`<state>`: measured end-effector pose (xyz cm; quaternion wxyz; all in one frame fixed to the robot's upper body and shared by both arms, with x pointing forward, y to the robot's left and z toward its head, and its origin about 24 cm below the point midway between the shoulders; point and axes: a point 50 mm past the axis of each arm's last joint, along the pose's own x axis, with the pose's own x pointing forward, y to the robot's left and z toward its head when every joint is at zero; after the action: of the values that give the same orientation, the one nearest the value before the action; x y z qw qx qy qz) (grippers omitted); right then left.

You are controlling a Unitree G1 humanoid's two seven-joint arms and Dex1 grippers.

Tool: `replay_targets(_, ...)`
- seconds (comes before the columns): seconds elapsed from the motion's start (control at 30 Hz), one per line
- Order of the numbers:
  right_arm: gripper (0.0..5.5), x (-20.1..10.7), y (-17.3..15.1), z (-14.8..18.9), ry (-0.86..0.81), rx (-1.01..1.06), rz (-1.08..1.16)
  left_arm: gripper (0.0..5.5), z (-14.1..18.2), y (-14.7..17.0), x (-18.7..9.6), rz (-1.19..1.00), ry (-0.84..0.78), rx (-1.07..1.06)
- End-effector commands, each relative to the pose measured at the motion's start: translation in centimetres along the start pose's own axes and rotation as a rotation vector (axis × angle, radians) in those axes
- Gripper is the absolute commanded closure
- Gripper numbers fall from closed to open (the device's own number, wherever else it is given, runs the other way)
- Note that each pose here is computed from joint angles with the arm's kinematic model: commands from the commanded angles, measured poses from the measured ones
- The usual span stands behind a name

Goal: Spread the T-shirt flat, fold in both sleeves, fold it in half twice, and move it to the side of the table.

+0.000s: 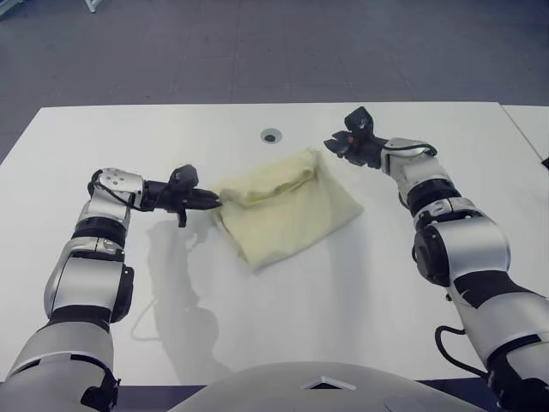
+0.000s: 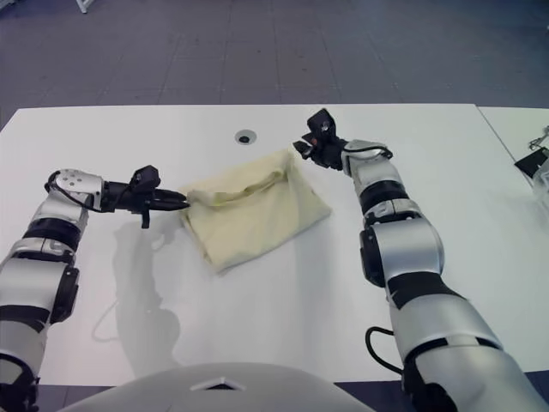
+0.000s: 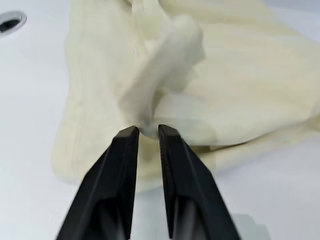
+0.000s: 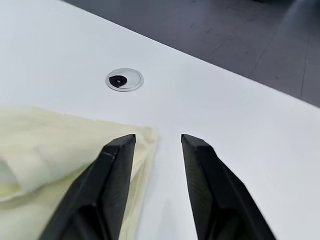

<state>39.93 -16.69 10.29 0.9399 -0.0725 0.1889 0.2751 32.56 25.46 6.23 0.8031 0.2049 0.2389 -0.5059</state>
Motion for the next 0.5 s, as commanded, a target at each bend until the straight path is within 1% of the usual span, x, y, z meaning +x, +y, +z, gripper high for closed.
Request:
replay_targets(0.03,3.19,-0.9,-1.4,-0.5,0.014,0.071,-0.075,3.85,0.5,1.3,-1.3,0.179,-0.064,-0.016)
replay_targets(0.1,2.93,-1.8,-2.3,-0.6,0.010,0.027,-0.063,3.58,2.1,1.7,-1.9,0.200,-0.167,-0.001)
replay_targets(0.17,2.55,-2.6,-2.7,-1.1,0.026,-0.063,-0.031,3.19,4.0,1.7,-2.3,0.184,-0.279,0.025)
replay_targets(0.2,2.39,-3.2,-2.9,-1.8,0.048,-0.123,-0.015,3.03,5.4,1.2,-2.2,0.161,-0.344,0.048)
replay_targets(0.23,2.28,-3.8,-3.1,-2.6,0.069,-0.173,-0.005,2.91,6.6,0.6,-1.9,0.140,-0.388,0.073)
replay_targets(0.27,2.05,-4.2,-3.0,-3.2,0.086,-0.205,0.008,2.67,7.4,0.0,-1.7,0.127,-0.415,0.086)
replay_targets(0.33,1.78,-5.0,-2.6,-5.0,0.138,-0.265,0.038,2.39,8.1,-1.5,-0.2,0.123,-0.403,0.124)
replay_targets(0.4,1.47,-5.4,-1.6,-6.8,0.175,-0.284,0.084,2.07,7.6,-3.4,2.0,0.103,-0.350,0.156)
replay_targets(0.5,0.97,-5.5,0.3,-9.0,0.238,-0.343,0.143,1.54,4.9,-5.4,5.1,0.139,-0.168,0.233)
